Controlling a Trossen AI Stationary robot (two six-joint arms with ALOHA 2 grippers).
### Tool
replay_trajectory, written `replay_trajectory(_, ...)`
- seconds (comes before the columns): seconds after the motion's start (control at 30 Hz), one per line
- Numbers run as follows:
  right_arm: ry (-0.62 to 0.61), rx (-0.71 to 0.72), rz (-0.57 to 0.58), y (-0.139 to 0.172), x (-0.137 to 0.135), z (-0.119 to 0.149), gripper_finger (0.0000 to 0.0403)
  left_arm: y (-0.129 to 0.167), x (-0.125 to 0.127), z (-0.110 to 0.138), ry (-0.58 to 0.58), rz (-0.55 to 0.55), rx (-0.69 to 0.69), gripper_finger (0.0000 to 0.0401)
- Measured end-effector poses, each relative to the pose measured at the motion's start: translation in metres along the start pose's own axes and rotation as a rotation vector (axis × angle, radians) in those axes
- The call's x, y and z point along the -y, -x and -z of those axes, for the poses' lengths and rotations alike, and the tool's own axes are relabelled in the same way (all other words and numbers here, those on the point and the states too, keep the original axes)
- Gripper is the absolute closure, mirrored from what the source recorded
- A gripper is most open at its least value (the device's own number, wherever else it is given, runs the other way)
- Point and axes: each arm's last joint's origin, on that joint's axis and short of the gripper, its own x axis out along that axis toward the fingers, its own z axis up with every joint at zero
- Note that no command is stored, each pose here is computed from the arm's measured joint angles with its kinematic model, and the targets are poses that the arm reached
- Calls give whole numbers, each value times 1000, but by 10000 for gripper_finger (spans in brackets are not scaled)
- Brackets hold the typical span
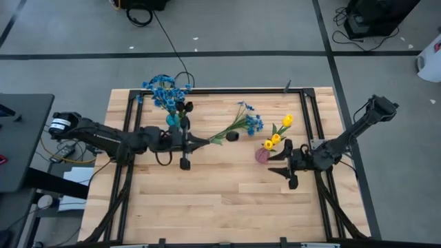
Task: Sort flowers into vase by color
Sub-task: Put the black flower into the red vase
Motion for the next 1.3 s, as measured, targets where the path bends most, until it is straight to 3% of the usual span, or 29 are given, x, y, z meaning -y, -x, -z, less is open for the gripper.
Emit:
replay_trajectory(0.17,-13,-17,-38,-18,-19,5,202,6,17,9,19,21,-36,394)
replay_trajectory(0.3,17,-37,3,-41,-43,-3,202,11,31,7,-21,1,-35,394)
replay_trajectory(0.57,131,-3,184,-104,-91,-24,203,23,45,24,6,6,-31,394)
replay_trajectory(0.7,122,43,275,-135,-108,-31,203,29,49,29,61,26,39,394)
replay_trajectory(1.0,88,163,321,-184,-118,-38,203,28,63,23,74,182,107,394)
replay_trajectory(1.3,86,304,228,-210,-111,-54,203,33,76,22,64,247,114,394)
